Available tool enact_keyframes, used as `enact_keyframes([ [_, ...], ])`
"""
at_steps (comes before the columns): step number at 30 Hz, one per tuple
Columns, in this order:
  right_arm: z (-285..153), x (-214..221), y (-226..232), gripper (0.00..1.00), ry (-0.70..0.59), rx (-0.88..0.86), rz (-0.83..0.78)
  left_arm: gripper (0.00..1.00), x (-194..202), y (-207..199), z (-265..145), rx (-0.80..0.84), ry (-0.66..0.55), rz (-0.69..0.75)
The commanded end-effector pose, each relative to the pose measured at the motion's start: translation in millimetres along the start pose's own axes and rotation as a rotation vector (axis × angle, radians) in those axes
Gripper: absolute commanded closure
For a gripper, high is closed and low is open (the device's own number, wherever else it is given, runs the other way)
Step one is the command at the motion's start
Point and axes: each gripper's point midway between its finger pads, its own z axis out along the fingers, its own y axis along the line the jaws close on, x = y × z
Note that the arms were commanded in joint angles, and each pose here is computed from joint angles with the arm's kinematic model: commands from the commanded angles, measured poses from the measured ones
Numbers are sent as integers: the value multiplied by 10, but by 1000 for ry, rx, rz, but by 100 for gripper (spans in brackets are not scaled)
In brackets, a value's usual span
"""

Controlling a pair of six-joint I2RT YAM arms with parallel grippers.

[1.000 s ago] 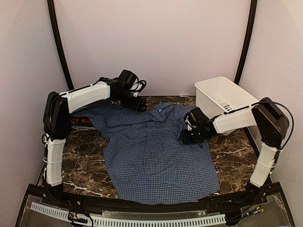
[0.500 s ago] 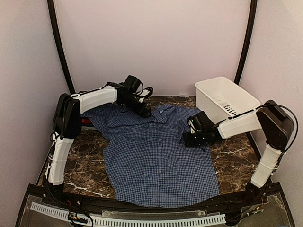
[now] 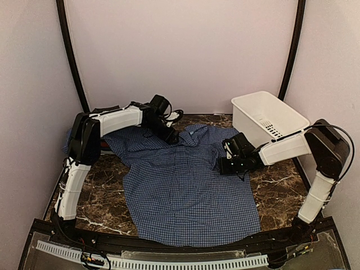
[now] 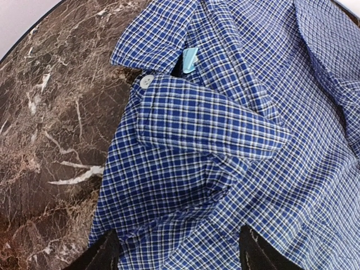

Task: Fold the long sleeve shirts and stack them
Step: Flatten out the crumpled shirt at the center of the board.

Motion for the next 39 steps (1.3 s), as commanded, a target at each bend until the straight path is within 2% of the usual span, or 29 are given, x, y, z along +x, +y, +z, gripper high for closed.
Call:
enact_keyframes([
  [1,47,1050,-362,100,363,114,-16,29,-77,97,-19,-103,-9,52],
  [8,61,1032,-352,100,362,113,-21,26,-71,217,61,-244,2,140],
  [18,79,1009,-335,100,361,108,-29,28,22,258,196,-287,43,181],
  [22,83,1012,-340,100,362,110,-31,39,39,258,218,-287,48,185],
  [27,82,1025,-345,100,364,112,-28,70,81,286,235,-299,59,188],
  [34,82,1022,-351,100,366,116,-31,99,21,449,165,-395,43,172],
  [39,78,1009,-350,100,364,118,-31,100,-137,744,-23,-514,-3,122],
])
